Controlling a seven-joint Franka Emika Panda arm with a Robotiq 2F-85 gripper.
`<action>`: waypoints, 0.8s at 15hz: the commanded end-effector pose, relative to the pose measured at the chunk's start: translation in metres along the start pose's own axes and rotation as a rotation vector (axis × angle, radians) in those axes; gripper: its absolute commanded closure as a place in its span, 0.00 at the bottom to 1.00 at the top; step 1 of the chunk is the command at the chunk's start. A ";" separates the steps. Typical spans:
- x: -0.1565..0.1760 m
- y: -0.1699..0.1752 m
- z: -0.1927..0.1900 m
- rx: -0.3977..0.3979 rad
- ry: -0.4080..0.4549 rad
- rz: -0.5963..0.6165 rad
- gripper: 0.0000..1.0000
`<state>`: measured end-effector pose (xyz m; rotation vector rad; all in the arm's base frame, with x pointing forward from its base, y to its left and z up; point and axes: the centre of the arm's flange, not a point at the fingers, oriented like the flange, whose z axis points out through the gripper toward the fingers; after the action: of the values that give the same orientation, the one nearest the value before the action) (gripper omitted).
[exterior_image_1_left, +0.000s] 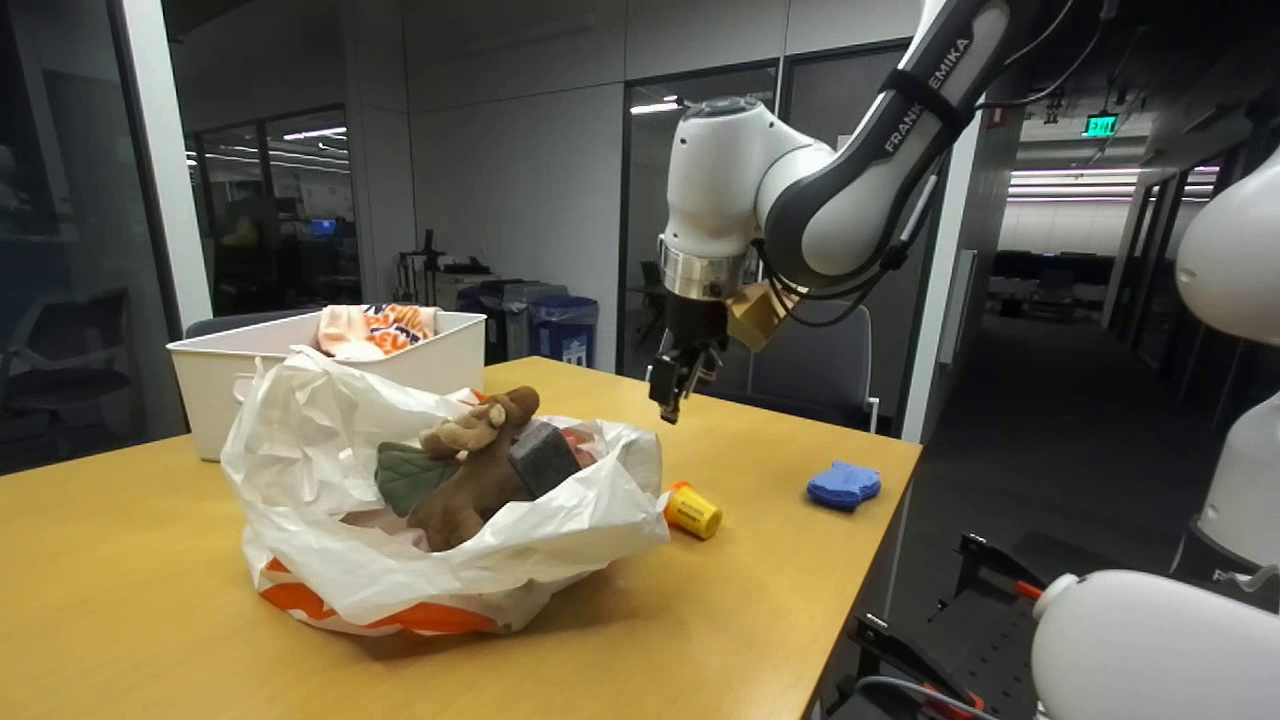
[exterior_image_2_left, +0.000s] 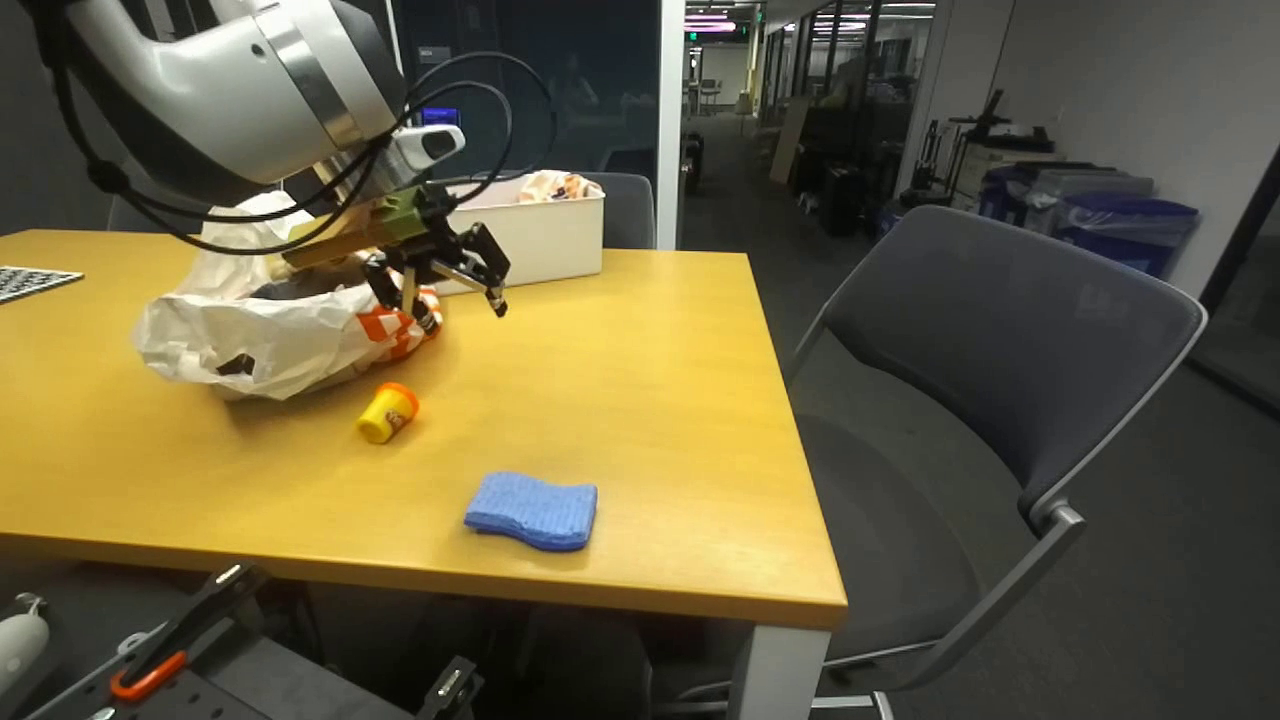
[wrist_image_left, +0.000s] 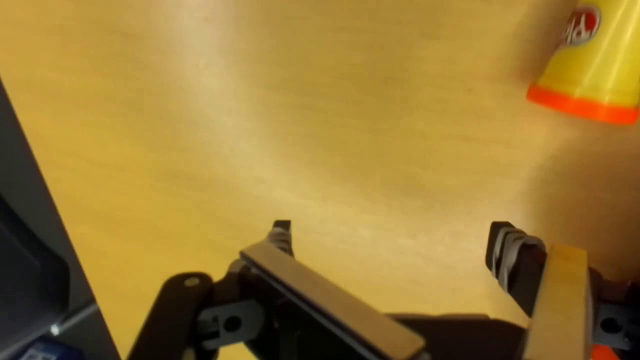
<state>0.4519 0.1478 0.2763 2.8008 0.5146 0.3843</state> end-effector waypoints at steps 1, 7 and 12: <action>-0.031 -0.009 0.002 0.100 -0.148 0.062 0.00; -0.041 -0.025 0.012 0.298 -0.221 0.093 0.00; -0.042 -0.034 0.023 0.389 -0.245 0.095 0.00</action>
<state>0.4144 0.1613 0.2295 3.1607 0.4078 -0.0354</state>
